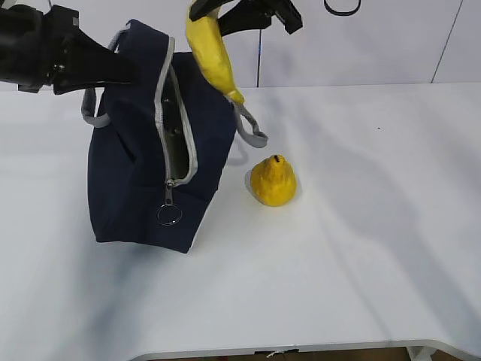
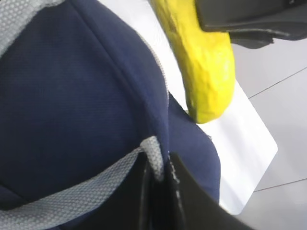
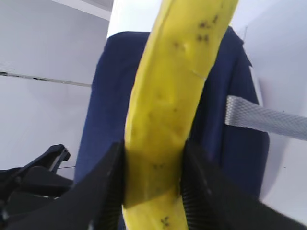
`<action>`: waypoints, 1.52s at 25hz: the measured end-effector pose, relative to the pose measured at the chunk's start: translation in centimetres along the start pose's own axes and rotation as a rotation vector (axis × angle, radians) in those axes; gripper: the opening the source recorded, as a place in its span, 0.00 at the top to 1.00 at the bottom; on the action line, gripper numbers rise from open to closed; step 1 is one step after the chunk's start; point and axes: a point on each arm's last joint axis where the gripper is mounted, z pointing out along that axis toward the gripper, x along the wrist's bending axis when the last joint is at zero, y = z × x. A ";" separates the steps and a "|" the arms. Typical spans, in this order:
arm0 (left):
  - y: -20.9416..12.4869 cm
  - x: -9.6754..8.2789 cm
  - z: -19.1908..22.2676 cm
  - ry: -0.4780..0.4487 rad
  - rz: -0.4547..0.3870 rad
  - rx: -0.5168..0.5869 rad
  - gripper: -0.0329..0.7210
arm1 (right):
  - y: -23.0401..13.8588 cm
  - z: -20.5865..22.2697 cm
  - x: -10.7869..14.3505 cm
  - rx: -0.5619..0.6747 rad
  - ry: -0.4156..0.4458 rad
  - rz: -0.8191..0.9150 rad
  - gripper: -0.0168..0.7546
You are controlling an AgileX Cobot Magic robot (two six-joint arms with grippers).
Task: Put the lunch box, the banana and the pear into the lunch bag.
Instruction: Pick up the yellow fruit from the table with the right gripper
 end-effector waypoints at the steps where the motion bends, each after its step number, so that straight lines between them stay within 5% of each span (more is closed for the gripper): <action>1: 0.0 0.0 0.0 0.000 0.000 0.000 0.95 | 0.0 0.0 0.1 0.001 0.009 0.003 0.59; 9: 0.0 0.0 0.0 -0.001 -0.001 -0.001 0.95 | 0.1 -0.4 1.3 -0.005 0.105 0.018 0.59; 20: 0.1 -0.1 0.0 -0.007 -0.011 -0.010 0.95 | 0.6 -2.2 1.4 -0.047 0.095 -0.007 0.60; 38: 0.1 -0.1 0.0 -0.010 -0.015 -0.014 0.95 | -2.8 3.7 4.3 0.059 -0.134 -0.187 0.60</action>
